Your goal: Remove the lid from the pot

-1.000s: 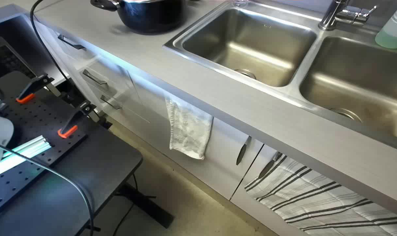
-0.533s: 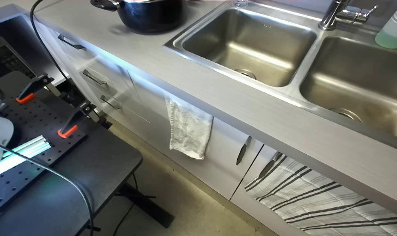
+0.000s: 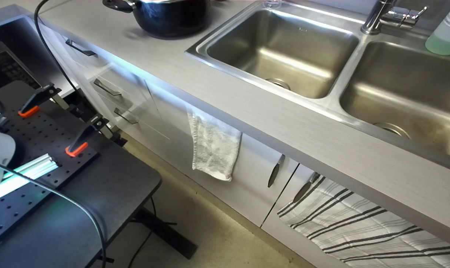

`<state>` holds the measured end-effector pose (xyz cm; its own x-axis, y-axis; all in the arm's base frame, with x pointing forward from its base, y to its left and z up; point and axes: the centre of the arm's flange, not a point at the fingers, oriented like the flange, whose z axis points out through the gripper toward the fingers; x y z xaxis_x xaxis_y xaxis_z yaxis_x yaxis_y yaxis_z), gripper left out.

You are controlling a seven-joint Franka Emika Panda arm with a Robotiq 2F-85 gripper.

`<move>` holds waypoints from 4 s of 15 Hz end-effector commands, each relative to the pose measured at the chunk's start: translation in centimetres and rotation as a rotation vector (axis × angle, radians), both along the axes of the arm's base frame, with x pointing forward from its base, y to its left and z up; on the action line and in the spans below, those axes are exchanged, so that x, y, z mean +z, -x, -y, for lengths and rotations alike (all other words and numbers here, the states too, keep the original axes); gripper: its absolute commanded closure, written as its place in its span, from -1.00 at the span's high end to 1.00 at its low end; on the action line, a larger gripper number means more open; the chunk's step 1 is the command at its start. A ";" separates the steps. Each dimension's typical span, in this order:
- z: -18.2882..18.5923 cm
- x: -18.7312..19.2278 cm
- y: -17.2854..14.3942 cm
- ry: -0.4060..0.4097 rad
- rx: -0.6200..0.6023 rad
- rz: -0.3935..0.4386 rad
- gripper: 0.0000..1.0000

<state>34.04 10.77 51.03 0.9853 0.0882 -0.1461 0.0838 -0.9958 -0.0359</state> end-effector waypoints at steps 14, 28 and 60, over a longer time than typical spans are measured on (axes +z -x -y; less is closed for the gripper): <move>6.9 -9.1 -15.6 0.087 -0.190 0.336 1.00; 10.7 -14.4 -22.2 0.138 -0.294 0.435 1.00; 7.7 -11.0 -20.3 0.072 -0.195 0.553 -0.50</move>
<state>57.34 2.38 36.40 0.9337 -0.1248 0.3357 -0.1540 -0.9862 0.0616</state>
